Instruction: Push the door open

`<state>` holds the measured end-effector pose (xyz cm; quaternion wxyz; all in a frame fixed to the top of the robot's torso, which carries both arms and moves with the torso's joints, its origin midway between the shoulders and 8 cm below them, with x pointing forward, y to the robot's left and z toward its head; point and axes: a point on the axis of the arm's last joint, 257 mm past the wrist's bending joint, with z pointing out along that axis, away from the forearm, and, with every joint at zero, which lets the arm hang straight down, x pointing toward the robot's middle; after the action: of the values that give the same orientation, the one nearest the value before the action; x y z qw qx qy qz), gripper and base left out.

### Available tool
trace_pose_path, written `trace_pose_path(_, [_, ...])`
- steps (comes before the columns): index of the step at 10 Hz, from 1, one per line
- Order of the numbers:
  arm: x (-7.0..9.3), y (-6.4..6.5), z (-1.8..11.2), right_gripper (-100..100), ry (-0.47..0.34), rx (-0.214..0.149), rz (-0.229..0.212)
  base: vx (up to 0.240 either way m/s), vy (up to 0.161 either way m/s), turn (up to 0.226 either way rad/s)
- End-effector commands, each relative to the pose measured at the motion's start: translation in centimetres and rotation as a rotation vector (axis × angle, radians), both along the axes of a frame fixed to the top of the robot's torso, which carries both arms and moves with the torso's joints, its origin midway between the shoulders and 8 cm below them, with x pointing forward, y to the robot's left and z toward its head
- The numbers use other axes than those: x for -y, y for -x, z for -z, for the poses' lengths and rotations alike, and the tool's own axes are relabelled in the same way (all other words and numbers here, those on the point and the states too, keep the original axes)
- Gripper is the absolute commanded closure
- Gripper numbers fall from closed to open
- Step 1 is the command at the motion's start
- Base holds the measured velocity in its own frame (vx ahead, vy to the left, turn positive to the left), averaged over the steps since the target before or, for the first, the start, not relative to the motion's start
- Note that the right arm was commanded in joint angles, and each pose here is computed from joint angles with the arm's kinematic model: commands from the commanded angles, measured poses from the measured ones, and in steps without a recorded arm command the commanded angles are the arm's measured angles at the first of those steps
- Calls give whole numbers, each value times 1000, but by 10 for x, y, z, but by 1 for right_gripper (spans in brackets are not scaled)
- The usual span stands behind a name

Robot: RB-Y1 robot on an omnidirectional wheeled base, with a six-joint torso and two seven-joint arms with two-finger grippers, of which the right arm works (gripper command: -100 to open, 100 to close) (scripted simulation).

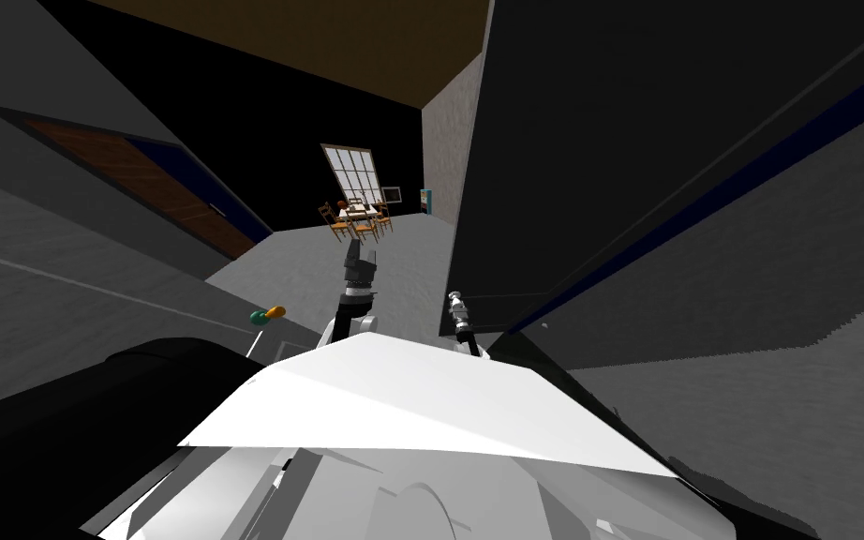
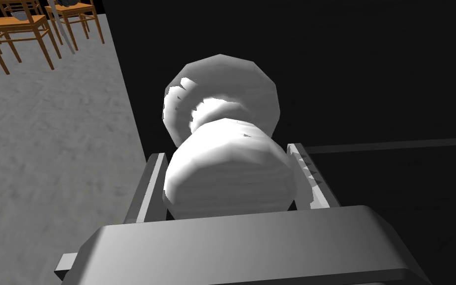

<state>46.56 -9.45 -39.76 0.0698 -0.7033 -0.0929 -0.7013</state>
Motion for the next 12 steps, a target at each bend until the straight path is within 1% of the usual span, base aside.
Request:
trace_pose_path(1, [14, -3, 1, 100, 11, 2, 21, 94, 56, -19])
trace_pose_path(2, [20, -4, 1, 100, 16, 2, 31, 129, 96, -36])
trace_pose_path(3, [19, -6, -3, 100, 11, 11, 30, 111, 71, -30])
trace_pose_path(4, [20, -4, 1, 100, 16, 2, 31, 72, 24, 8])
trace_pose_path(5, [34, -7, 1, 100, 24, 4, 55, 118, 44, -20])
trace_pose_path(6, [41, -9, 1, 100, 28, 5, 69, 185, 98, -54])
trace_pose_path(8, [41, -9, 1, 100, 28, 5, 69, 100, 55, -14])
trace_pose_path(9, [57, -12, 0, 100, 35, 8, 100, 121, 82, -47])
trace_pose_path(10, [61, -13, 0, 100, 36, 8, 108, 170, 112, -98])
trace_pose_path(12, [61, -13, 0, 100, 36, 8, 108, 91, 32, 2])
